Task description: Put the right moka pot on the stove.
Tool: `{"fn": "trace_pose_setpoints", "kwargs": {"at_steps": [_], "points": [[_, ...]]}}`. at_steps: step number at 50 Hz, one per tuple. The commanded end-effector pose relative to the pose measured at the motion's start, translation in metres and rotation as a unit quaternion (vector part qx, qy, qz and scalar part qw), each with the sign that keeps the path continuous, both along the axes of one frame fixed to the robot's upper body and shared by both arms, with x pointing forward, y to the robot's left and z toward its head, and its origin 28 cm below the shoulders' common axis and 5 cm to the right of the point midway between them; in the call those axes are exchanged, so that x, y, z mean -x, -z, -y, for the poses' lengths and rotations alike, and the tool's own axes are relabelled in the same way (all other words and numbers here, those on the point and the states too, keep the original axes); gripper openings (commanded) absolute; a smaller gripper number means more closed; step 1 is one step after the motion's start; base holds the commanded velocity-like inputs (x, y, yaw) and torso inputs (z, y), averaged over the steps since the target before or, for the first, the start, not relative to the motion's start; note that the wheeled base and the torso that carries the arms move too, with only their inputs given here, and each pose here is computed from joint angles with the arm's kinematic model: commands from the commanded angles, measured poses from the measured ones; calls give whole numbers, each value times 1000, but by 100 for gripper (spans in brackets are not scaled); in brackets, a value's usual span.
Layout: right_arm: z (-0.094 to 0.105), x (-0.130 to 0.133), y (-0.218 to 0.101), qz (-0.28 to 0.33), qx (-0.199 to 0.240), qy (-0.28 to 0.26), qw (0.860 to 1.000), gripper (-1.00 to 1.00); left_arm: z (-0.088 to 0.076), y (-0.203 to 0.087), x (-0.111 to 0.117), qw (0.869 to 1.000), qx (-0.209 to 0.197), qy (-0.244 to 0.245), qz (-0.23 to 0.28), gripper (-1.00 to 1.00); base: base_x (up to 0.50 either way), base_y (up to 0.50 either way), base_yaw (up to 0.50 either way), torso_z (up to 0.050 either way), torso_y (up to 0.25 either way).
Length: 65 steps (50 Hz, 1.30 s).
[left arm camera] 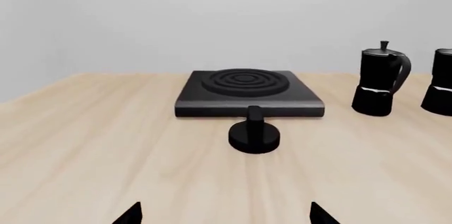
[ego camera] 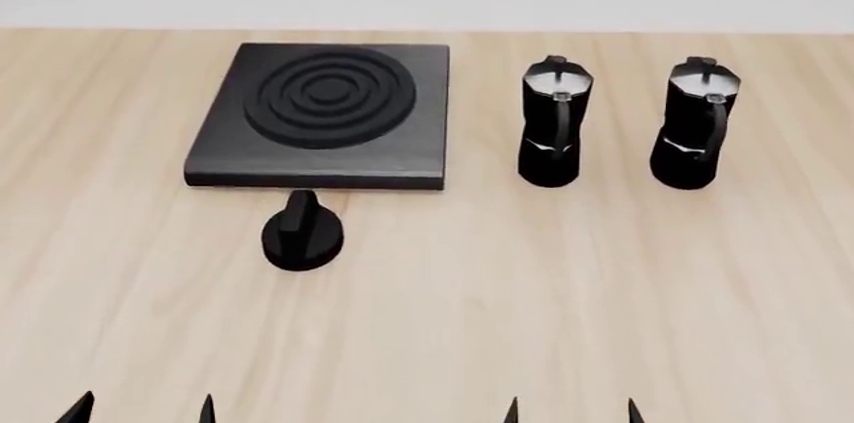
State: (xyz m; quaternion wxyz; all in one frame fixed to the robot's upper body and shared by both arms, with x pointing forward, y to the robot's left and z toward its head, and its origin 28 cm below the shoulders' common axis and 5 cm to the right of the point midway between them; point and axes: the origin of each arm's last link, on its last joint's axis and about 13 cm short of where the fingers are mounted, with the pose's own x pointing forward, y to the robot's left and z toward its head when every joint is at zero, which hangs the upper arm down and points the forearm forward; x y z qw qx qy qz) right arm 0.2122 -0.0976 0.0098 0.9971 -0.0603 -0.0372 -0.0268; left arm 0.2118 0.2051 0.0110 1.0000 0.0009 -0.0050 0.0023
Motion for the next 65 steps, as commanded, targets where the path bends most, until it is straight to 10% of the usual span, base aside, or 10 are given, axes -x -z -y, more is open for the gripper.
{"fn": "trace_pose_setpoints", "kwargs": {"at_steps": [1, 65], "points": [[0, -1, 1, -1, 2, 0, 1000, 100, 0, 0, 0, 1000, 1, 0, 0, 100, 145, 86, 0, 0, 0], [1, -1, 3, 6, -2, -1, 1000, 100, -1, 0, 0, 1000, 3, -4, 2, 100, 171, 43, 0, 0, 0]]}}
